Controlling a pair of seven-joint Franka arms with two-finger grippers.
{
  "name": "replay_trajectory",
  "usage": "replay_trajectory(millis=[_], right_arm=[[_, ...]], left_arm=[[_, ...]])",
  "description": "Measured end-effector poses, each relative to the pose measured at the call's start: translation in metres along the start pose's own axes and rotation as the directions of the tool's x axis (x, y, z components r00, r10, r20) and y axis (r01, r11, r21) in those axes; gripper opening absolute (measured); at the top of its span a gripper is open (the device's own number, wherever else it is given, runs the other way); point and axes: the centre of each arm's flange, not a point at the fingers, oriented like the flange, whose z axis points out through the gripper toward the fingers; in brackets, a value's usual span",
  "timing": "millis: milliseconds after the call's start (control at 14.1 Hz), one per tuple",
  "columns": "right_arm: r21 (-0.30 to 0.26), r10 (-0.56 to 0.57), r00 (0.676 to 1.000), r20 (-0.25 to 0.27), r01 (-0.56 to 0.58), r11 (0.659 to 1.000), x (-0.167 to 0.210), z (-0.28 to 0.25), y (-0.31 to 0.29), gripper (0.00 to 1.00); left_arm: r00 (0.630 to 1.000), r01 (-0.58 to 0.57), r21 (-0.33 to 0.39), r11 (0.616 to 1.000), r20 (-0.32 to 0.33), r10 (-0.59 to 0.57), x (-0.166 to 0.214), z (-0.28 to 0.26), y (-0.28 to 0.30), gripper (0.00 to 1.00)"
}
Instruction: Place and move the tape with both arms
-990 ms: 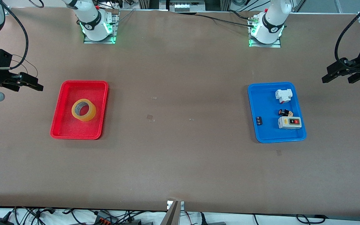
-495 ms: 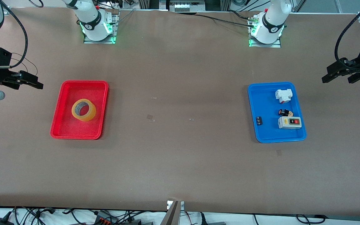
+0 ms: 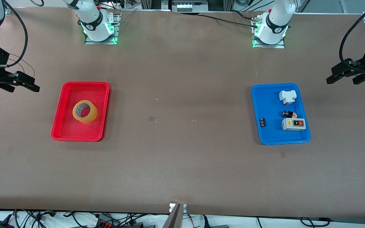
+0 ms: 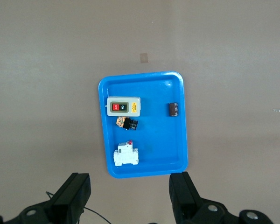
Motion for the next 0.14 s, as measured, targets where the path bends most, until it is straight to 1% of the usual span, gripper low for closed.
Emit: replay_trajectory(millis=[141], right_arm=[[0.000, -0.001, 1.000, 0.000, 0.001, 1.000, -0.0024, -0.0007, -0.0003, 1.00]], left_arm=[[1.000, 0.000, 0.000, 1.000, 0.000, 0.000, 0.0000, 0.0000, 0.0000, 1.00]])
